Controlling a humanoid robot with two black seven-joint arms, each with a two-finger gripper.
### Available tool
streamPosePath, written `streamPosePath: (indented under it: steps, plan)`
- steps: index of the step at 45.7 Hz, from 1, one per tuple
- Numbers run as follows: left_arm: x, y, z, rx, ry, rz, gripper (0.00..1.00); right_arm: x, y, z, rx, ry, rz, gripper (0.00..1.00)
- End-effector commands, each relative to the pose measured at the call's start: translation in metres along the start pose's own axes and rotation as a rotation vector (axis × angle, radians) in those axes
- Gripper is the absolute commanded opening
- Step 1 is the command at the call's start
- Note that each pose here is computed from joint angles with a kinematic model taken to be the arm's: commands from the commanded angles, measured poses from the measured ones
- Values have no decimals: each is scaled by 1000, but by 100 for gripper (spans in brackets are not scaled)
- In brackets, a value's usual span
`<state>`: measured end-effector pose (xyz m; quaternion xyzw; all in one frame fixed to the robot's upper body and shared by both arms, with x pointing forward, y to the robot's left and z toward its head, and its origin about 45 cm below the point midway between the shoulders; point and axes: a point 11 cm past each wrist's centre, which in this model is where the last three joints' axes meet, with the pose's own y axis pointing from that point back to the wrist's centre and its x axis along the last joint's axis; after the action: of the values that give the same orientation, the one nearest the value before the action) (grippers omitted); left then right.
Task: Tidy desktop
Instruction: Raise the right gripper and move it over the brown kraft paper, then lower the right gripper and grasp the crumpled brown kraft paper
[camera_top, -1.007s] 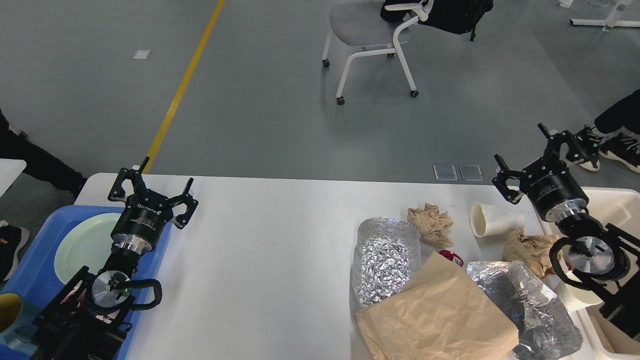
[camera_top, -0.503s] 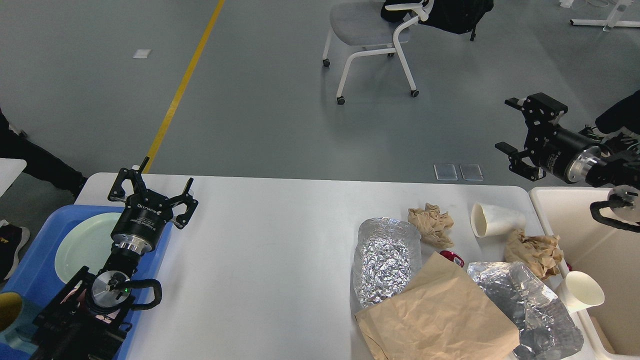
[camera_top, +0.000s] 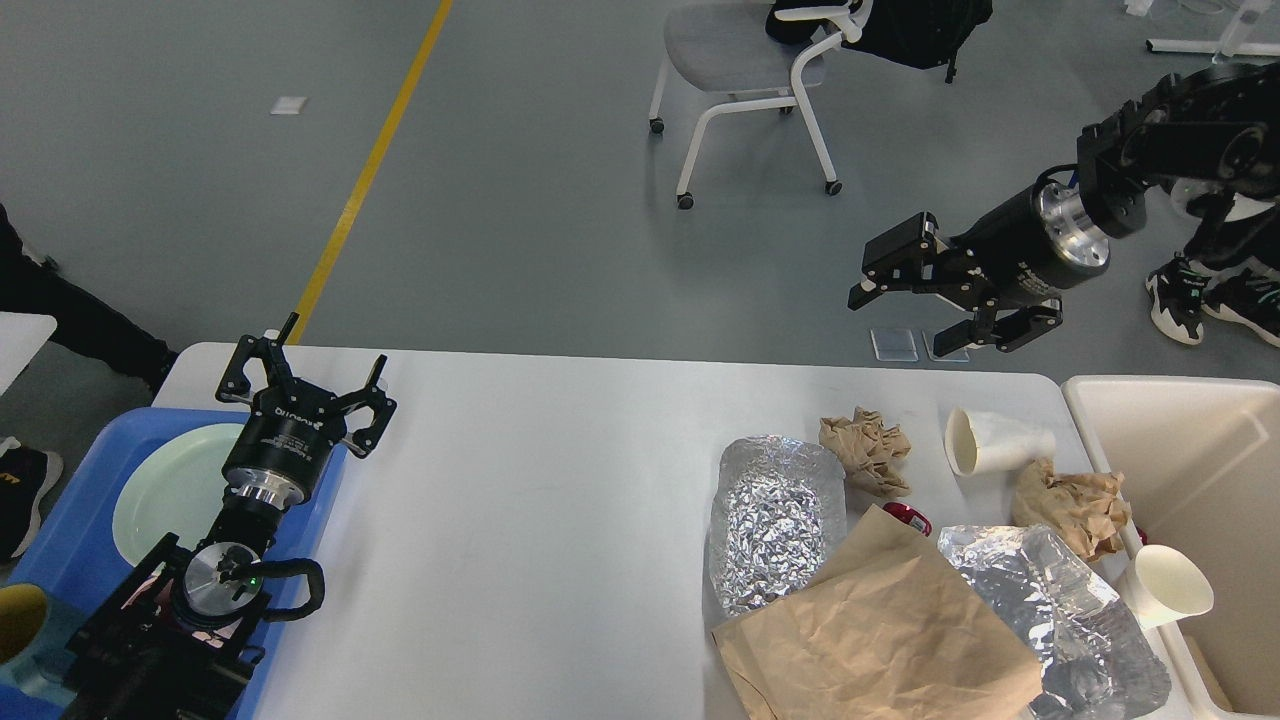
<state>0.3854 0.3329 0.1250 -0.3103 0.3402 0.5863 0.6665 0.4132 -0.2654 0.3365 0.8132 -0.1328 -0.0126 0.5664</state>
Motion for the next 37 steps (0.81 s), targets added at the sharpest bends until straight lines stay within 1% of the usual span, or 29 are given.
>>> streamPosePath:
  steps: [1,5,8,13,16,19,23,25,30,37]
  plan:
    - [0,0,0,0,1,0,96,-39,19,-15,-232,78,-93,100]
    - [0,0,0,0,-1,0,96,-58,28,-20,-342,119,-122,100]
    - [0,0,0,0,0,2,96,-70,38,-25,-392,151,-135,100]
    - [0,0,0,0,1,0,96,-97,64,-46,-389,211,-128,100]
    - [0,0,0,0,0,2,96,-112,73,-57,-357,231,-117,100]
    - [0,0,0,0,1,0,96,-121,72,-63,-333,239,-119,100]
    - [0,0,0,0,1,0,96,-127,69,-62,-339,243,-129,100]
    - [0,0,0,0,1,0,96,-127,68,-63,-332,242,-132,98]
    - [0,0,0,-1,1,0,96,-126,64,-58,-293,199,-145,98]
    - [0,0,0,0,1,0,96,-132,37,-51,-270,167,-193,98]
